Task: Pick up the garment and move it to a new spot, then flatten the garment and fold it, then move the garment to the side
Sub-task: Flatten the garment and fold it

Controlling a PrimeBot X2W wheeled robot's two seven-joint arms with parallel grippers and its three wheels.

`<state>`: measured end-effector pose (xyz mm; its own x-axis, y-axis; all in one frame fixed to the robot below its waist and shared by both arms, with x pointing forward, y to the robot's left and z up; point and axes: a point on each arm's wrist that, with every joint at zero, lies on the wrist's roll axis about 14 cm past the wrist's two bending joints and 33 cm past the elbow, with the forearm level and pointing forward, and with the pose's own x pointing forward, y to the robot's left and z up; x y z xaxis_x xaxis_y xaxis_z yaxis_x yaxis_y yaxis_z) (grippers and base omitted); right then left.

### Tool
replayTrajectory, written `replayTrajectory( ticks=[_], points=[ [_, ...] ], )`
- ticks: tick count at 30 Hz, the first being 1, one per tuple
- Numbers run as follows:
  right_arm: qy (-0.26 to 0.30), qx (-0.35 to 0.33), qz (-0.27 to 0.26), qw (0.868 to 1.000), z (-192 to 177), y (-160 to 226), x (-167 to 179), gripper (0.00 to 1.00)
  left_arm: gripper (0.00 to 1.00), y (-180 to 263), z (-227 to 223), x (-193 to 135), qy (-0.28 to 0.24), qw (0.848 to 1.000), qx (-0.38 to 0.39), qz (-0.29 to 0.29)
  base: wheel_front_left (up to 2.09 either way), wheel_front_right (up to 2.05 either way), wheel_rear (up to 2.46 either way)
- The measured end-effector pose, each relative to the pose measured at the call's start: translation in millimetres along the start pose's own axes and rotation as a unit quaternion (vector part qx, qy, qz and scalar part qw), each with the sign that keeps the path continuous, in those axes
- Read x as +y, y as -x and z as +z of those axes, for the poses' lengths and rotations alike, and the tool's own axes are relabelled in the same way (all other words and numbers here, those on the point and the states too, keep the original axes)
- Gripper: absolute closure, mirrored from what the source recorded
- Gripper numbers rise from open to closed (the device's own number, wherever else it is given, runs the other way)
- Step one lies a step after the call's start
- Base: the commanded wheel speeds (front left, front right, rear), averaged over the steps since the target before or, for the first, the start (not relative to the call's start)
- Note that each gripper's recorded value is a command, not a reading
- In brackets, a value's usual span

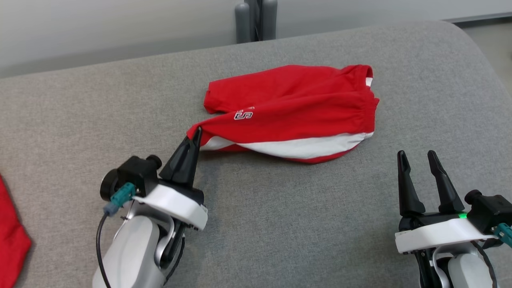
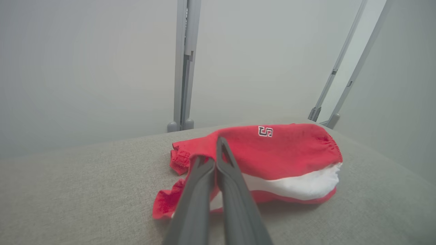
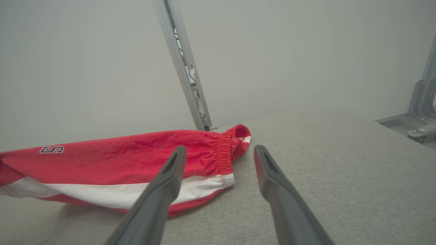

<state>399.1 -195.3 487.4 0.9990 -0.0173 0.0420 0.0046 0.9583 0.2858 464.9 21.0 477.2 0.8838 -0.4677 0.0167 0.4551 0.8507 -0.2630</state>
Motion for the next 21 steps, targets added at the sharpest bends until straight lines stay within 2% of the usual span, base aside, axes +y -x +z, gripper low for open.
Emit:
replayTrajectory(
  ticks=[7, 11, 16, 21],
  points=[
    [-0.003, -0.012, 0.013, 1.0, 9.0, 2.2, 9.5, 0.0, 1.0, 25.8, 17.6, -11.0, -0.032, 0.999, -0.022, -0.022, 0.0, 0.0, 0.0],
    [-0.004, -0.014, 0.018, 1.0, 10.3, 2.3, 13.3, 0.0, 1.0, 32.9, 21.7, -10.8, -0.042, 0.999, -0.009, -0.028, 0.0, 0.0, 0.0],
    [-0.009, -0.009, 0.017, 1.0, 6.5, 2.2, 13.4, 0.0, 1.0, 25.9, 9.6, -2.3, -0.067, 0.996, 0.045, -0.033, 0.0, 0.0, 0.0],
    [-0.01, -0.006, 0.004, 1.0, 5.2, 1.6, 4.3, 0.0, 1.0, -0.3, -11.6, 11.1, -0.096, 0.99, 0.104, -0.028, 0.0, 0.0, 0.0]
  ],
)
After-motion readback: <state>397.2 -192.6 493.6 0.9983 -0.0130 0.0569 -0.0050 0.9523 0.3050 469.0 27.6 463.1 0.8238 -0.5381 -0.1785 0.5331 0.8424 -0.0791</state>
